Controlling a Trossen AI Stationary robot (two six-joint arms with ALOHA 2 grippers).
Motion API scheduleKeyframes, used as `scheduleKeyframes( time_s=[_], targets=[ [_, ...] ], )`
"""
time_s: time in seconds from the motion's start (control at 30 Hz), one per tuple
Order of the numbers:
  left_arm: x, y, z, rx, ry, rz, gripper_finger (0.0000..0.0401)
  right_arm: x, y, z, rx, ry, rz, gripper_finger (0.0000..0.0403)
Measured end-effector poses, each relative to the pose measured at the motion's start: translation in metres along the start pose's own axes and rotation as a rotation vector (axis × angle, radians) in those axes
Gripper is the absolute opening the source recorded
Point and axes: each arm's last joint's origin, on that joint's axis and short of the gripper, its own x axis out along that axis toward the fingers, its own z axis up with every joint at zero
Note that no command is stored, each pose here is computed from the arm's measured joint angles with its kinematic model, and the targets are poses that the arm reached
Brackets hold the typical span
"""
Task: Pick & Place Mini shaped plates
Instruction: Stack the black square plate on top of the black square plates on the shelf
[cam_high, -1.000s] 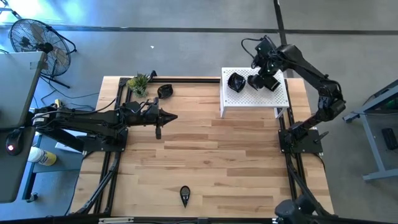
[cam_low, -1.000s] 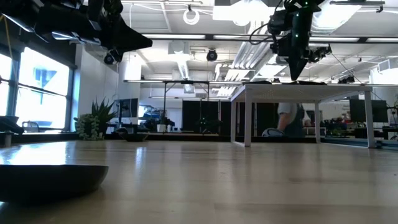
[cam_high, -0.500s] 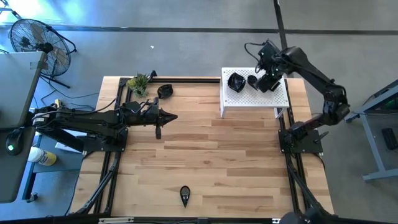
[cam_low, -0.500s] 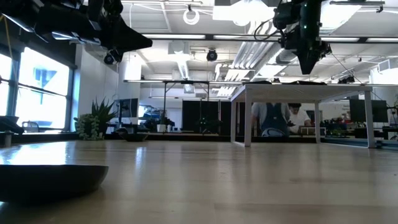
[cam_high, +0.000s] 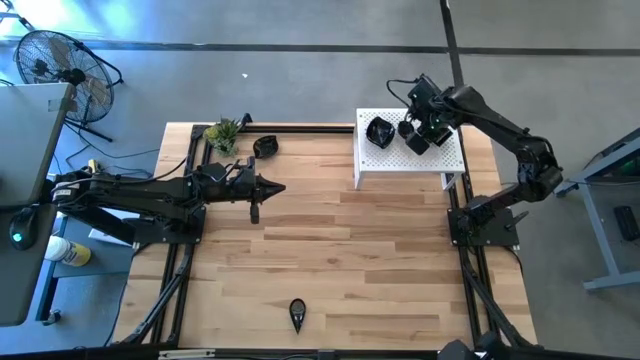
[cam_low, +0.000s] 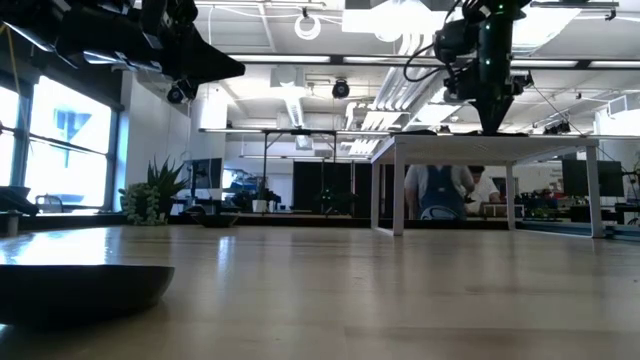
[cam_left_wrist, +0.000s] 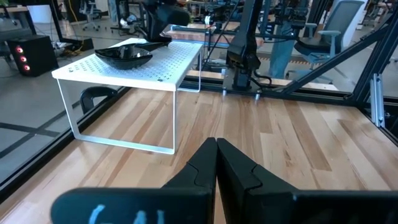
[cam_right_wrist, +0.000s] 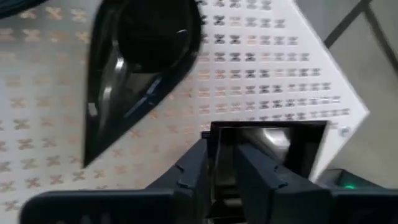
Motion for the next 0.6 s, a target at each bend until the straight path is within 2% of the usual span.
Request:
scheduleKeyframes(
  time_s=[0.2, 0.6],
  targets=[
    [0.000, 0.000, 0.000, 0.000, 0.000, 0.000, 0.0005, 0.000, 0.000, 0.001, -0.007, -0.009, 0.004, 0.0009],
    [0.000, 0.000, 0.000, 0.000, 0.000, 0.000, 0.0005, -0.018, -0.005, 0.006, -0.008, -0.061, 0.002, 0.0002]
  ],
)
